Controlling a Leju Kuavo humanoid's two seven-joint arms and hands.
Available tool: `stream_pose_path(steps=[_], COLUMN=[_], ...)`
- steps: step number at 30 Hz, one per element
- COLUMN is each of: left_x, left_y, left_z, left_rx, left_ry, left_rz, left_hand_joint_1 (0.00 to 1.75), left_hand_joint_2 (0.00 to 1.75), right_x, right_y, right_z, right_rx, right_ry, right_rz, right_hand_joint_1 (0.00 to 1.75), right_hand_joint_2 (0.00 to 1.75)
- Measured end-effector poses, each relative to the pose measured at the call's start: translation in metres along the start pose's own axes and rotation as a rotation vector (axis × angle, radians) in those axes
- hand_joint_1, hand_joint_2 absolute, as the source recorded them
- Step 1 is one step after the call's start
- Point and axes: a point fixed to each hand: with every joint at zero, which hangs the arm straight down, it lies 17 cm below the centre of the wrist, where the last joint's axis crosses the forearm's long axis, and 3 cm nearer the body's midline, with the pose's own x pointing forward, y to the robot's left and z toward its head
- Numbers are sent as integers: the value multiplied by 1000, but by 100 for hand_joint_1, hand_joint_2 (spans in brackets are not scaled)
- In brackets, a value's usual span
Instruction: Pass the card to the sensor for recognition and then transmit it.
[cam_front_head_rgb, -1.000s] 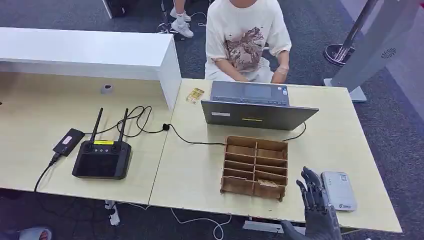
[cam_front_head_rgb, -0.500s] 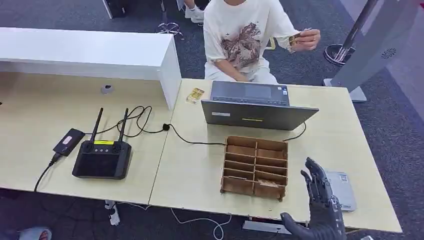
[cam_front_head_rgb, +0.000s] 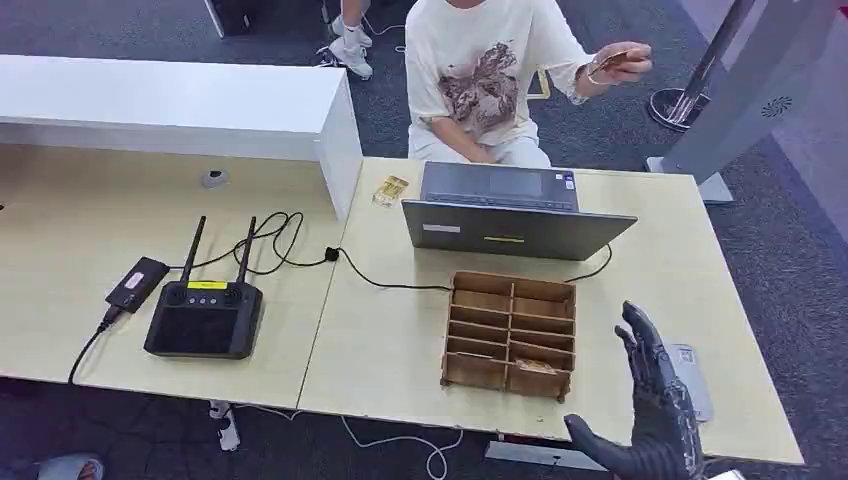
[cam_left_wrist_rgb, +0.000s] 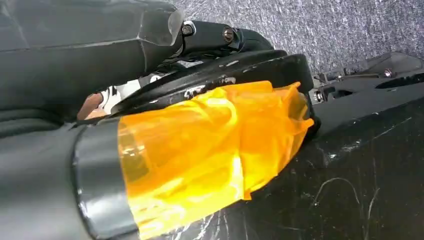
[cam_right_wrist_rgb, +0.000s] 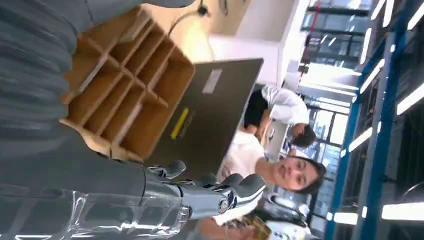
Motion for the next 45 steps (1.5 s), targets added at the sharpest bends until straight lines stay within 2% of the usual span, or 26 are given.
stream_pose_path(steps=[3, 5, 10, 15, 21, 28, 35, 45], left_x=[0, 0, 0, 0, 0, 0, 0, 0], left_y=[0, 0, 0, 1, 2, 3, 3, 2], left_z=[0, 0, 0, -1, -1, -1, -1, -1], left_rx=[-4, -5, -17, -27, -35, -43, -45, -49], left_ry=[1, 2, 12, 21, 25, 25, 30, 30], left_rz=[-10, -12, -43, -75, -121, -154, -149, -144], left_hand_joint_1=[0, 0, 0, 0, 0, 0, 0, 0], left_hand_joint_2=[0, 0, 0, 0, 0, 0, 0, 0], right_x=[3, 4, 16, 16, 11, -13, -34, -67], right_y=[-16, -22, -63, -100, -141, -197, -231, -241], right_z=[-20, -29, -85, -140, -203, -268, -290, -284], right_rx=[7, 3, -49, -91, -136, -153, -158, -138], right_ry=[-40, -54, -131, -140, -91, 61, 177, 264], right_rz=[169, 224, 565, 781, 953, 1174, 1235, 1251], right_hand_joint_1=[0, 0, 0, 0, 0, 0, 0, 0], right_hand_joint_2=[175, 175, 175, 175, 175, 175, 175, 175])
